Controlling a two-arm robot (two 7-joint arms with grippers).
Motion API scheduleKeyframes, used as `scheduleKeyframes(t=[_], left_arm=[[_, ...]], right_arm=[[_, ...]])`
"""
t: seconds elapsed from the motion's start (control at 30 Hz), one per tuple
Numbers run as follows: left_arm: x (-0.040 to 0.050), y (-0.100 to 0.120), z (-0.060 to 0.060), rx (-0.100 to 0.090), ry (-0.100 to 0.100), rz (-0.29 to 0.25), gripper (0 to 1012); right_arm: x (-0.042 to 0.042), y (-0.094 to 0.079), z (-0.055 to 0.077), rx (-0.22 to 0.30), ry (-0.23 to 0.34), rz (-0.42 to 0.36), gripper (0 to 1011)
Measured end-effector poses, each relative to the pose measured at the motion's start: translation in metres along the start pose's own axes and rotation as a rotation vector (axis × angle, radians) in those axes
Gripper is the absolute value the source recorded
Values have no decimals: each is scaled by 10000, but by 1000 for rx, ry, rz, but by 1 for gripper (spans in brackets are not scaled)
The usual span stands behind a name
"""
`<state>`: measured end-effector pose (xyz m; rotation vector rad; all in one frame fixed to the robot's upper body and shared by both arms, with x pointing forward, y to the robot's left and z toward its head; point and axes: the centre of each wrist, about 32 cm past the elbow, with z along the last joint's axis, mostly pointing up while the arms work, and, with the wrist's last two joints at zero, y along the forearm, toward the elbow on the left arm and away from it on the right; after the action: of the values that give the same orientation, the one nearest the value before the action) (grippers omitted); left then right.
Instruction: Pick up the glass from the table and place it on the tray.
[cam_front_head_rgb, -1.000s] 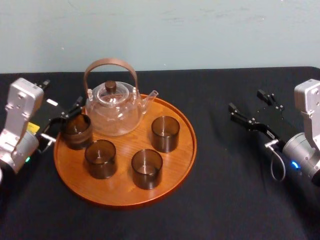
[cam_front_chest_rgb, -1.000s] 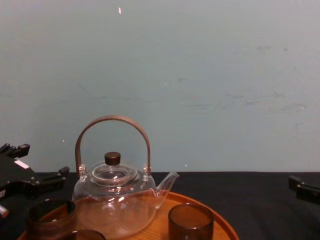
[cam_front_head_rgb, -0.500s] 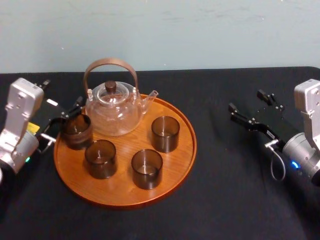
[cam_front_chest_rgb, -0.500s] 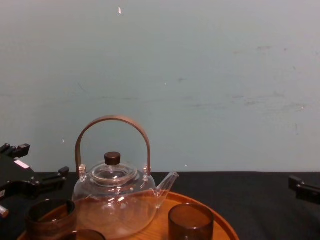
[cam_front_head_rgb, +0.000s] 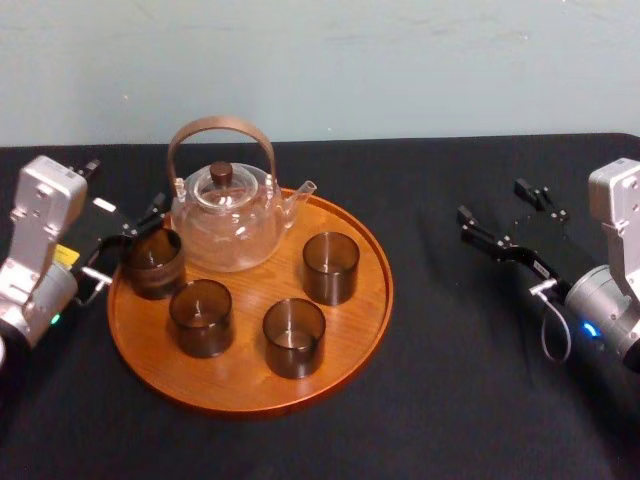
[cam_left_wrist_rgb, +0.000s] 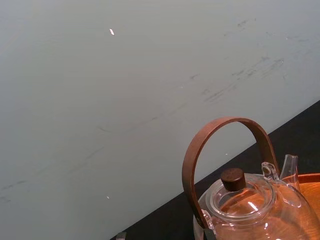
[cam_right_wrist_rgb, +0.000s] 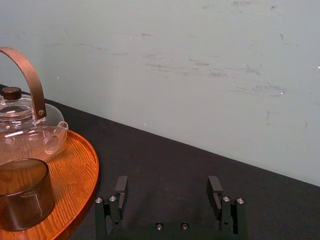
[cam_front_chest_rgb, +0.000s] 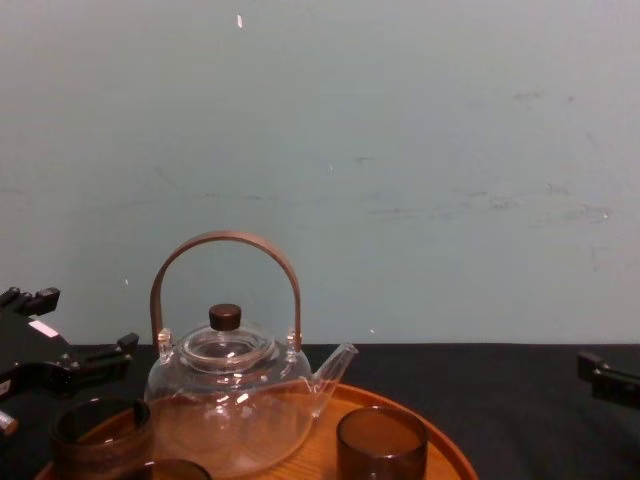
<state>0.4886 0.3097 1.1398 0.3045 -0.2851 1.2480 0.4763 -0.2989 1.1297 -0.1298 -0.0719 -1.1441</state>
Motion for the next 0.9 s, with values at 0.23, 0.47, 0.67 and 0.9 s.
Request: scheduleKeyframes(t=[0.23, 0.47, 0.67, 0.9], left_arm=[[0, 0, 0, 0, 0, 0, 1001], [0, 0, 0, 0, 0, 0, 1001], [0, 0, 0, 0, 0, 0, 1001], [0, 0, 0, 0, 0, 0, 1001]], right_arm=[[0, 0, 0, 0, 0, 0, 1003], [0, 0, 0, 0, 0, 0, 1002], [0, 0, 0, 0, 0, 0, 1002], [0, 0, 0, 0, 0, 0, 1002]])
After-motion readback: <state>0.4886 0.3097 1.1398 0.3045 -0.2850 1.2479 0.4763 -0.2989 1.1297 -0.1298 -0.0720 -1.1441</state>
